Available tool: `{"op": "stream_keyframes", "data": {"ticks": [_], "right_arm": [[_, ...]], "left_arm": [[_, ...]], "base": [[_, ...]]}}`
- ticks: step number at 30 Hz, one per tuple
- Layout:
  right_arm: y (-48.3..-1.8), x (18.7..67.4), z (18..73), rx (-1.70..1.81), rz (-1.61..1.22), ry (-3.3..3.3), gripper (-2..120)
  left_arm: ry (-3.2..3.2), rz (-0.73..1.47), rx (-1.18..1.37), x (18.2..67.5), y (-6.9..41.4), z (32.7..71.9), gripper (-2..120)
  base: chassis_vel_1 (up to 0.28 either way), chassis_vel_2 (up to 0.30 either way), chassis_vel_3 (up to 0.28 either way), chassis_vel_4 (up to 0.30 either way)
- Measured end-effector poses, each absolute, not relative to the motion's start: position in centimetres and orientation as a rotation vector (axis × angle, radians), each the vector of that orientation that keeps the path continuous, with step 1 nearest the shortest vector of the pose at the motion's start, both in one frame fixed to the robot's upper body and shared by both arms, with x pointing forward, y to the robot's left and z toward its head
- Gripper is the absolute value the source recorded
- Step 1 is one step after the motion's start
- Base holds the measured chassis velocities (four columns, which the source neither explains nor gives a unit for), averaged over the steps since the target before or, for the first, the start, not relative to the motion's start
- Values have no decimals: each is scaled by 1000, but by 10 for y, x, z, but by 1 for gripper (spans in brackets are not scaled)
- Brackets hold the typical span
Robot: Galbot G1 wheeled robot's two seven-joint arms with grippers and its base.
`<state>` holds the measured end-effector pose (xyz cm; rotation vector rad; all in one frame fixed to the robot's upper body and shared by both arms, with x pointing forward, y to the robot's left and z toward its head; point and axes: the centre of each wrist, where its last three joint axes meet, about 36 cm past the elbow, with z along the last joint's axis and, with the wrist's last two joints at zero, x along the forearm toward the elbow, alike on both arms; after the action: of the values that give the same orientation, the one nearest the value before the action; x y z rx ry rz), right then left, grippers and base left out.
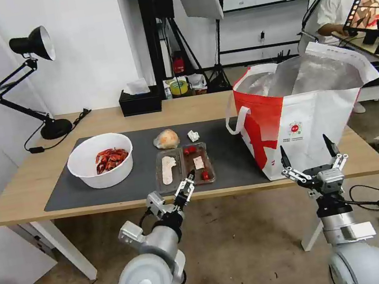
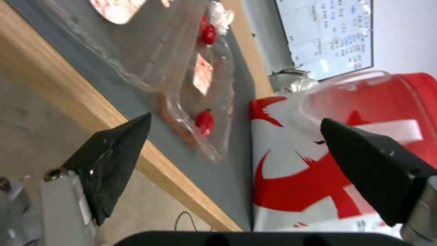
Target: Pick up the trash from the table and place it into the takeout bag.
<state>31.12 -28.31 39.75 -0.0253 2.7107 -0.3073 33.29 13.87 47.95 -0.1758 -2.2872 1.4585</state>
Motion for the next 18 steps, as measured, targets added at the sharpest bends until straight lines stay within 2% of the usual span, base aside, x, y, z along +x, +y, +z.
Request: {"op": "stream_keyframes", "data": {"ticks": [18], "right_arm": [[-287, 310, 395, -12, -317, 2716, 100]], "left_arm": [[-2270, 1436, -88, 358, 133, 475, 100]], "base": [[0, 0, 0, 0]]}}
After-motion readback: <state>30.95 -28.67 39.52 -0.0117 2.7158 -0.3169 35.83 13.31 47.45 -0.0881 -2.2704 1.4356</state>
